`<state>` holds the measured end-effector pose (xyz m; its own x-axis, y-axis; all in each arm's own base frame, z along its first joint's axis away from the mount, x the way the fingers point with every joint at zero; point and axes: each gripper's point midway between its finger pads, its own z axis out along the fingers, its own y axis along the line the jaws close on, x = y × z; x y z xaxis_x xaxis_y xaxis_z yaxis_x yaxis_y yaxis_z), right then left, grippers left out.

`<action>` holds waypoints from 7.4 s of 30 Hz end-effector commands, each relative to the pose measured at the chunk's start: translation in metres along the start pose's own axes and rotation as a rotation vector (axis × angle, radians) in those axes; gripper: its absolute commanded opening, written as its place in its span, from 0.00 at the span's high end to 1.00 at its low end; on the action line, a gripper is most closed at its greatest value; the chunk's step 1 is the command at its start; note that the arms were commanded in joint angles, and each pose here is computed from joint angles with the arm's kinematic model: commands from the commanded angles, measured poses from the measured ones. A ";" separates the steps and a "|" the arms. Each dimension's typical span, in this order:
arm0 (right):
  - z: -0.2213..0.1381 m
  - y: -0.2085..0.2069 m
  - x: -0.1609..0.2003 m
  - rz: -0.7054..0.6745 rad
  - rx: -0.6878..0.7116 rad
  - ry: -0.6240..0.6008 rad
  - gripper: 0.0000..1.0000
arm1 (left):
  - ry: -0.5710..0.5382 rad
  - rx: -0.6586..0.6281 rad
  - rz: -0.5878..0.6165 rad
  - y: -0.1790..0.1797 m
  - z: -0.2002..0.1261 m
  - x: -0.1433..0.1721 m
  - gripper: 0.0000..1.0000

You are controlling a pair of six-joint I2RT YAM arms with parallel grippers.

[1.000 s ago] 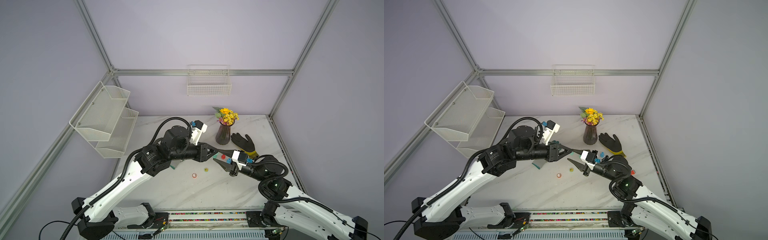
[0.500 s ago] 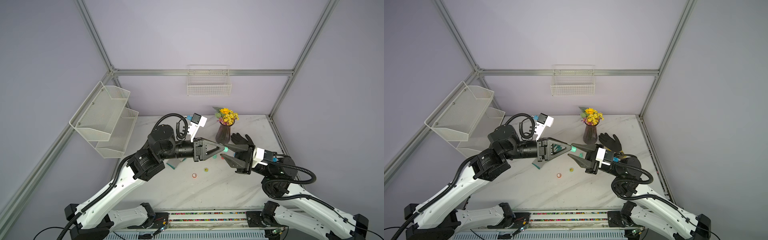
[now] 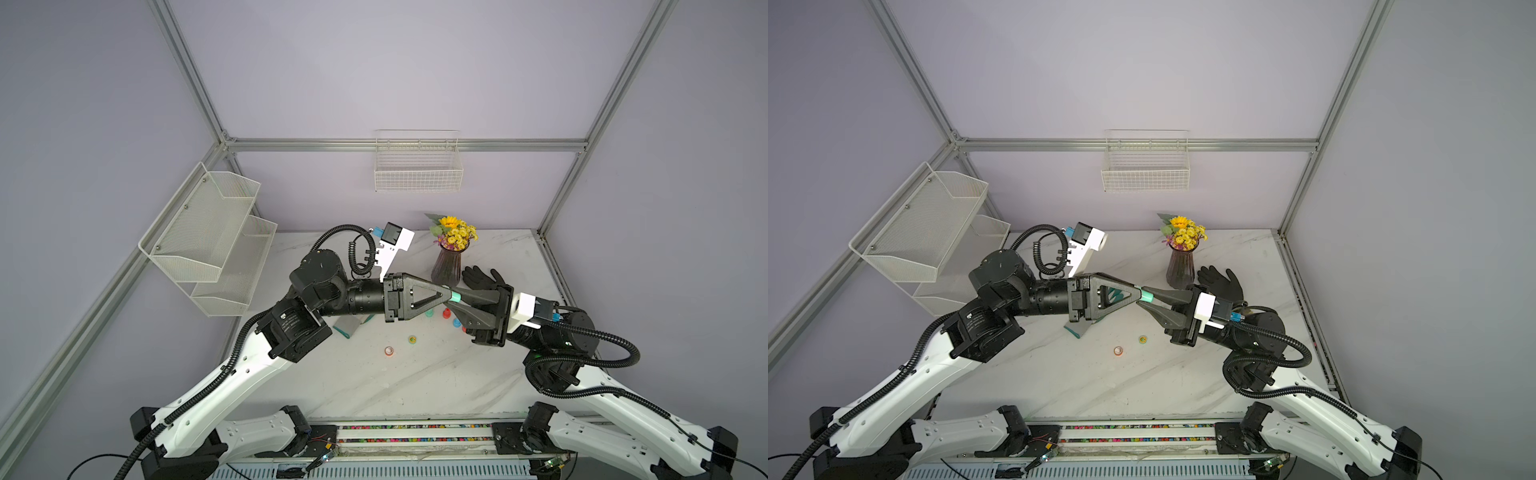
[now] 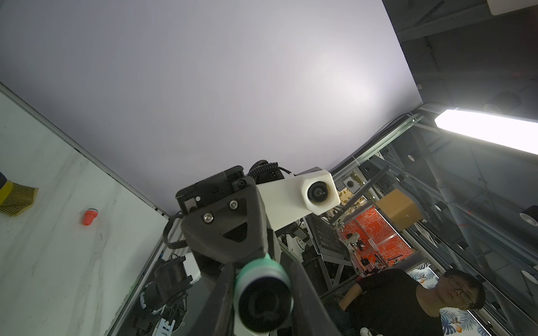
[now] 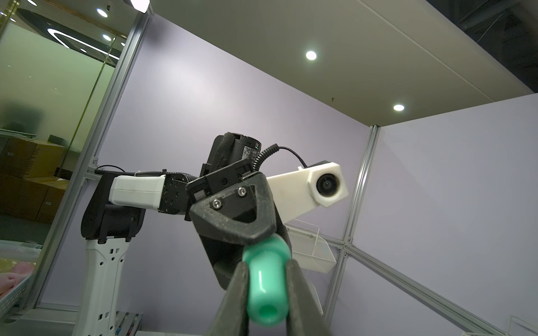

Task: Close the stamp cap
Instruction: Pick up the stamp from the center of the board, then pick up the cover from the center of the board, then close the cover of the stamp.

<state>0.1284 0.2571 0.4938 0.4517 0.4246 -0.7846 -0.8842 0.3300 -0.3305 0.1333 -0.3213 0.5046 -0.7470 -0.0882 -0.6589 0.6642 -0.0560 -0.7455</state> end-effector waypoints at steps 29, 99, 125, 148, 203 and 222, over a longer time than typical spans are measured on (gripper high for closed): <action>0.004 0.003 -0.006 0.017 -0.032 0.078 1.00 | 0.003 -0.231 0.064 0.033 -0.014 0.001 0.67; -0.174 -0.088 0.188 0.301 1.028 0.996 1.00 | 0.761 -1.365 -0.100 0.454 -0.050 0.198 0.64; -0.167 -0.088 0.191 0.297 0.998 1.007 1.00 | 0.765 -1.340 -0.075 0.455 -0.044 0.195 0.70; -0.135 -0.093 0.135 0.300 0.915 0.784 1.00 | 0.386 -1.052 0.199 0.318 -0.009 0.069 0.77; -0.006 0.016 -0.037 0.160 -0.118 0.043 1.00 | -0.049 0.200 0.656 -0.033 -0.013 0.009 0.80; -0.005 0.013 -0.019 0.160 -0.102 0.143 1.00 | -0.012 0.217 0.640 -0.030 -0.005 0.010 0.80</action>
<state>0.1060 0.2467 0.5037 0.2879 0.3737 -0.8818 -0.9548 0.1829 -0.2342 0.1082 -0.3159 0.5110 -0.2226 -0.1719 -0.9596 0.9660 -0.1716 -0.1934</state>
